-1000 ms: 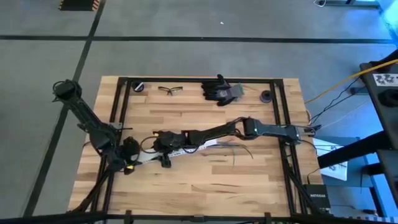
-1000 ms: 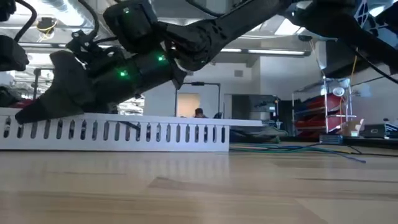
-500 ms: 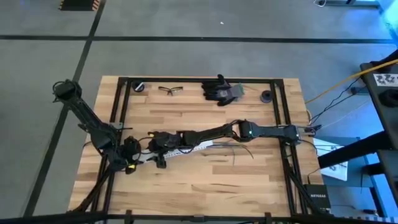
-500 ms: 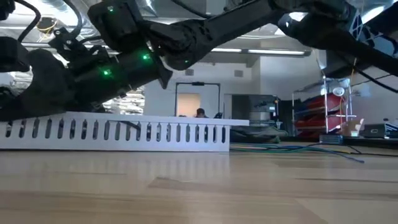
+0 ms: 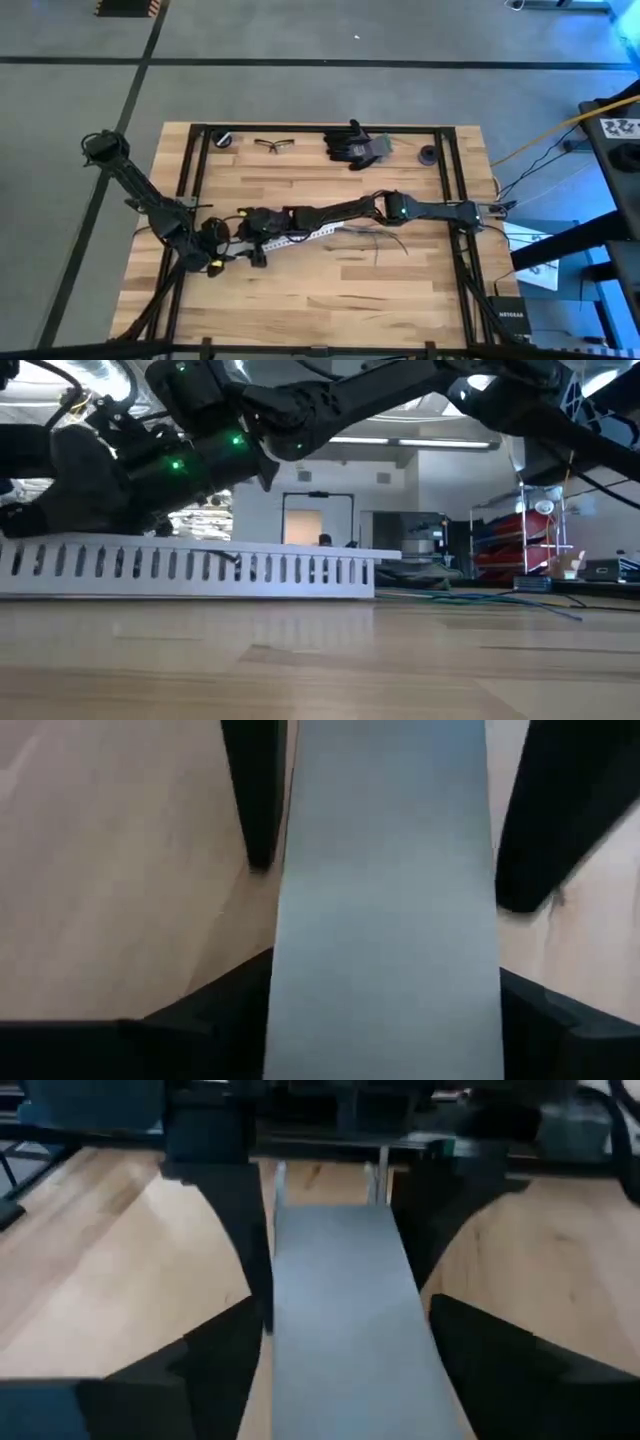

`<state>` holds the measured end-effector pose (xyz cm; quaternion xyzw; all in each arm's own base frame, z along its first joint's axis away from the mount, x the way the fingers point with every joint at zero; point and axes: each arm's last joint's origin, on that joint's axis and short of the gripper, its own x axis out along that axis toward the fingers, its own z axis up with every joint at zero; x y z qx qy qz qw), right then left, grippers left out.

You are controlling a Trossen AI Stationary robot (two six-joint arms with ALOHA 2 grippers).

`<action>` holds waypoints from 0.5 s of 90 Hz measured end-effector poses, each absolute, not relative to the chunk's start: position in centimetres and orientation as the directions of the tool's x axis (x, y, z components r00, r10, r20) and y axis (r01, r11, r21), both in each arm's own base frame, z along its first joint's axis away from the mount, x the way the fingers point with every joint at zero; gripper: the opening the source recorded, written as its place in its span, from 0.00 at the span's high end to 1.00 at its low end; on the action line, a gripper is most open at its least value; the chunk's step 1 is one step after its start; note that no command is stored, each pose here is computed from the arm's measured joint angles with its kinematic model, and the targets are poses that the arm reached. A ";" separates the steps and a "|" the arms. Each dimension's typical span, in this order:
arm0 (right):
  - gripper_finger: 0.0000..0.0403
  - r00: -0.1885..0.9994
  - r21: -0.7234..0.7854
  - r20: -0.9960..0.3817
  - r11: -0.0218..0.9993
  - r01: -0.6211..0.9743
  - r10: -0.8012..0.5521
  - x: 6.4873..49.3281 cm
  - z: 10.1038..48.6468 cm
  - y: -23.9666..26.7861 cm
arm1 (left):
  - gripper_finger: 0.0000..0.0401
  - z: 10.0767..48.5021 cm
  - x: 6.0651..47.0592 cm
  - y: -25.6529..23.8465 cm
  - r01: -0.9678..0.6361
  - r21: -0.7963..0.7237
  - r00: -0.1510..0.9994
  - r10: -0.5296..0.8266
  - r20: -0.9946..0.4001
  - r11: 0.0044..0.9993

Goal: Ziptie cables
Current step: Close the white cable duct

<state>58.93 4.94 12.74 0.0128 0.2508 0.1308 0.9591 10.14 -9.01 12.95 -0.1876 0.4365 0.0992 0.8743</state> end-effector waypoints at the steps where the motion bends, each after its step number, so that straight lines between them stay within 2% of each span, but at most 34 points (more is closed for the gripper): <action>1: 0.30 0.840 0.086 -0.478 0.966 -0.245 0.256 58.9 12.8 4.9 | 0.35 12.9 10.2 -9.0 -0.340 -0.241 0.598 0.010 -0.802 0.909; 12: 0.29 0.813 0.027 -0.538 0.968 -0.248 0.223 58.1 15.0 4.1 | 0.32 13.4 10.4 -8.7 -0.341 -0.215 0.585 0.027 -0.811 0.915; 26: 0.29 0.782 -0.012 -0.595 0.971 -0.238 0.185 56.9 18.5 2.3 | 0.32 15.9 10.5 -8.5 -0.313 -0.128 0.544 0.067 -0.836 0.941; 35: 0.29 0.753 0.000 -0.632 0.972 -0.234 0.182 56.2 19.3 1.4 | 0.32 17.6 10.1 -8.4 -0.308 -0.079 0.501 0.091 -0.860 0.948; 45: 0.29 0.715 0.017 -0.671 0.969 -0.248 0.195 55.5 19.8 1.4 | 0.32 18.9 9.5 -8.8 -0.281 -0.094 0.467 0.051 -0.883 0.955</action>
